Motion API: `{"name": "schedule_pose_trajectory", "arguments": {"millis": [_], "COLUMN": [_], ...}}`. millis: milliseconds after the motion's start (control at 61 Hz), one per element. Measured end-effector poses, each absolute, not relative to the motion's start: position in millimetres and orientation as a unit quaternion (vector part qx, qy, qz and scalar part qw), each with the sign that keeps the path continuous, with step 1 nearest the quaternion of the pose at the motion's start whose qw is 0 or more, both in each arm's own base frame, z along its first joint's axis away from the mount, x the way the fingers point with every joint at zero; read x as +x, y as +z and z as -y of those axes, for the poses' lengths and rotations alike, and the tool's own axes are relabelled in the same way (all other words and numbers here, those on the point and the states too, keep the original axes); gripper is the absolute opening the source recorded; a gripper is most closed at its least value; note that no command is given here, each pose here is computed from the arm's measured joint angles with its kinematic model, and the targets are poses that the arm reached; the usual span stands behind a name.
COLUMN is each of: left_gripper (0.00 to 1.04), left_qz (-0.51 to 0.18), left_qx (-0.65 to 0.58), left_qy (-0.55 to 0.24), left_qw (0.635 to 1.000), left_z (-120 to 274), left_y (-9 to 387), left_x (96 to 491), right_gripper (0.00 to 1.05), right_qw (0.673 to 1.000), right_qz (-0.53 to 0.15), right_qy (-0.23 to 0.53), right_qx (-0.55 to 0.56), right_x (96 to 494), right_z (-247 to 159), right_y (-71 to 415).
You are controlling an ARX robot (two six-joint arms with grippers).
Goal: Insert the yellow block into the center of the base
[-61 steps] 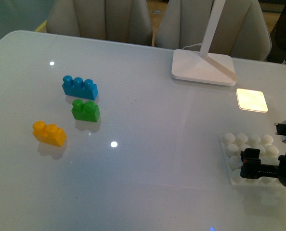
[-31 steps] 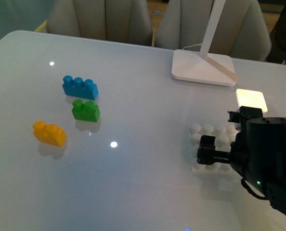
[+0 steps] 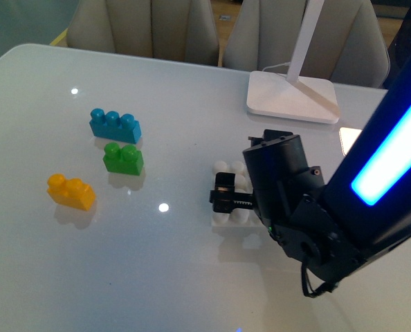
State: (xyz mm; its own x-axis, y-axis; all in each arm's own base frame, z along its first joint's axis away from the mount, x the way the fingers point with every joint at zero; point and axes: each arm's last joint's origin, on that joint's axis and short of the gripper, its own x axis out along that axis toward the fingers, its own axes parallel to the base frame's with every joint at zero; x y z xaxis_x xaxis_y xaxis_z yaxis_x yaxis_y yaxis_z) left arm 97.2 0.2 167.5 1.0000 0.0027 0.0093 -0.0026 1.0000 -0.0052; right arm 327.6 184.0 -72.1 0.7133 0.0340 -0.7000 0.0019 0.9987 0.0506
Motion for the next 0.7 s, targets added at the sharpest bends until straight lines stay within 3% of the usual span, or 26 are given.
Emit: {"name": "schedule_pose_trajectory", "arguments": {"millis": [279, 704], "left_gripper": [0.97, 0.97], "left_qz": [0.005, 0.005], "left_qx": [-0.003, -0.003], "left_qy": [0.001, 0.001], "left_qw": [1.000, 1.000], "left_z": [-0.2, -0.2], "left_y": [167.5, 167.5], "left_x": [97.2, 97.2], "right_gripper": [0.97, 0.97], "right_qw": [0.923, 0.923], "right_qz": [-0.382, -0.382], "right_qy": [0.012, -0.009], "right_qx": [0.038, 0.055], "right_x": [332.8, 345.3], "right_z": [-219.3, -238.3], "right_y": [-72.6, -71.2]}}
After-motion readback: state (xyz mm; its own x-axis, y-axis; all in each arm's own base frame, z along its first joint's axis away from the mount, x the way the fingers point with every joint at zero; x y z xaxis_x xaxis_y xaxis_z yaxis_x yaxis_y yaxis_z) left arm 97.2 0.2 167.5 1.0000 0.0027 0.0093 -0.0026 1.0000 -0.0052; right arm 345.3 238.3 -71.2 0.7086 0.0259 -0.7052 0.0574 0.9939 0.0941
